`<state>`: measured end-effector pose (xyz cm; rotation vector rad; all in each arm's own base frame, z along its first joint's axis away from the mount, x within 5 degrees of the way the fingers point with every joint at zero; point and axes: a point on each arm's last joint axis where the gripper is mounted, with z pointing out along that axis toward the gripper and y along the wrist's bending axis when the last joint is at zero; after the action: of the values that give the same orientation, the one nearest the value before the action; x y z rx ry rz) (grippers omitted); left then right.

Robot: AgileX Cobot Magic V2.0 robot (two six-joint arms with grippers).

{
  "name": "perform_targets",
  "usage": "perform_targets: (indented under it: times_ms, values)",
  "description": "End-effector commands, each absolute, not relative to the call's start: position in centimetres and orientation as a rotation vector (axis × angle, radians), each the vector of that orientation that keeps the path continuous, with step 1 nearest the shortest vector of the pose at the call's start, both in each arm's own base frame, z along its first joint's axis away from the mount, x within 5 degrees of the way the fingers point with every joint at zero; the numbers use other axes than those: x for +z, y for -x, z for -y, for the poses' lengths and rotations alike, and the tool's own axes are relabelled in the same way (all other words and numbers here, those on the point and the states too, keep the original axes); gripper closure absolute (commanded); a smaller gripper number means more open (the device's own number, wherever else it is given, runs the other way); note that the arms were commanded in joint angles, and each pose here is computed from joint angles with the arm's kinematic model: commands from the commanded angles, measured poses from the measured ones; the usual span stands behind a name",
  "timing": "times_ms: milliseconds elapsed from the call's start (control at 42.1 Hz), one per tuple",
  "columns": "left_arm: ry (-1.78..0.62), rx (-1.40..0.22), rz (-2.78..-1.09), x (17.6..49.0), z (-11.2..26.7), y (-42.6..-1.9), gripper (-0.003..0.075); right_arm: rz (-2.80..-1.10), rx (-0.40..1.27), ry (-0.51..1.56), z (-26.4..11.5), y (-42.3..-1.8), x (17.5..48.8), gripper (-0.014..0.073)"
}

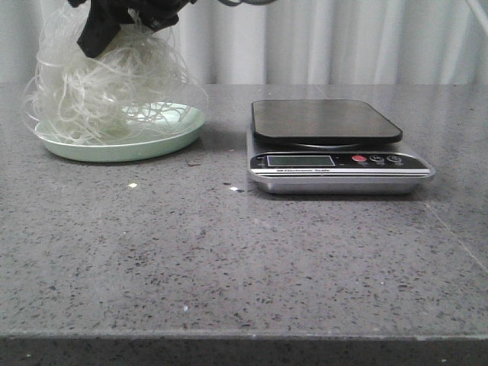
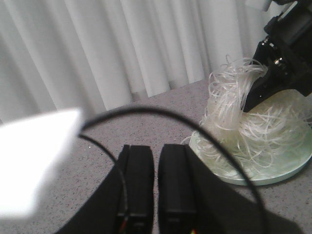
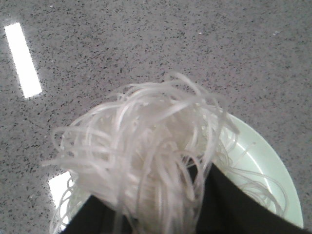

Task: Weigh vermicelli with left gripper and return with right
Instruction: 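Lower the vermicelli onto the green plate and open the right gripper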

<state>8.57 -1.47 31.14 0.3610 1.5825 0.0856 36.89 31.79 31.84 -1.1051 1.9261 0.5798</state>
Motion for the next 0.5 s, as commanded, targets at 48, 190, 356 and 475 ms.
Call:
perform_targets:
  times_ms: [48,190,356,475]
  values:
    - [-0.311,0.076,-1.484,32.85,1.38,-8.51,0.0575,-1.767,0.604,0.989,-31.17,-36.20,37.10,0.0444]
    - [-0.311,0.076,-1.484,32.85,1.38,-8.51,0.0575,-1.766,0.603,0.988,-31.17,-36.20,37.10,0.0433]
    - [-0.311,0.076,-1.484,32.85,1.38,-8.51,0.0575,-1.767,0.603,0.988,-31.14,-36.23,37.10,0.0274]
    - [-0.311,0.076,-1.484,32.85,1.38,-8.51,0.0575,-1.767,0.602,0.987,-31.10,-36.25,37.10,0.0153]
